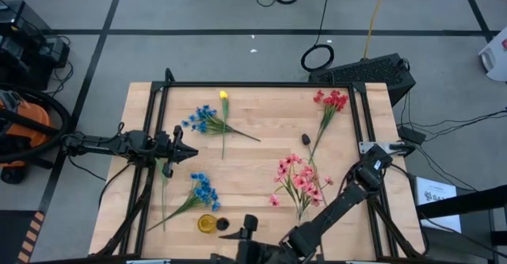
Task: Sort flowers into vase by color
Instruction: Put the top yellow tulip into the transparent vase
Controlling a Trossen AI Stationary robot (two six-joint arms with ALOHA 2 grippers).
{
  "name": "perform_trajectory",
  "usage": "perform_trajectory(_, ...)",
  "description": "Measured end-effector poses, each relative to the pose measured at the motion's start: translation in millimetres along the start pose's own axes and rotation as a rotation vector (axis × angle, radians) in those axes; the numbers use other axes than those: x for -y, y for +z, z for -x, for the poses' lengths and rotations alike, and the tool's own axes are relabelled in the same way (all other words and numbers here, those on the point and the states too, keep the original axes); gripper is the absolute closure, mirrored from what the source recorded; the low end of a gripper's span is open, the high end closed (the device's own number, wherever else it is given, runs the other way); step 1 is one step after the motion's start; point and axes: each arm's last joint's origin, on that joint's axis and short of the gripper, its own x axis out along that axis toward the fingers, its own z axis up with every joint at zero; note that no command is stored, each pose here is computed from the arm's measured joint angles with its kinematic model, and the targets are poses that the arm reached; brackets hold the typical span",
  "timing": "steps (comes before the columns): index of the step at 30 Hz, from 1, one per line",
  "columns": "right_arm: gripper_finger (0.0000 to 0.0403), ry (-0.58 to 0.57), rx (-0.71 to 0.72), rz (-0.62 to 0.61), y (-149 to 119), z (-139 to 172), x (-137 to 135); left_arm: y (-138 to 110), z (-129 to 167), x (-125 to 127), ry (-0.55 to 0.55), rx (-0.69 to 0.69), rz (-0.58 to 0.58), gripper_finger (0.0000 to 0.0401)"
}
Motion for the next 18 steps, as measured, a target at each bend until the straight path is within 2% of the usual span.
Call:
perform_trajectory(6,0.0192,0.044,0.046,-0.001,28.2,26.0,-5.5,0.0,0.0,0.0,0.000,0.000,0.000,0.0365)
perform_trajectory(12,0.0192,0.100,0.161,-0.133,79.0,58.3,-0.8,0.0,0.0,0.0,0.000,0.000,0.000,0.0365)
perform_trajectory(18,0.0192,0.113,0.230,-0.136,124.4,92.0,14.3,0.1,0.0,0.0,0.000,0.000,0.000,0.0365)
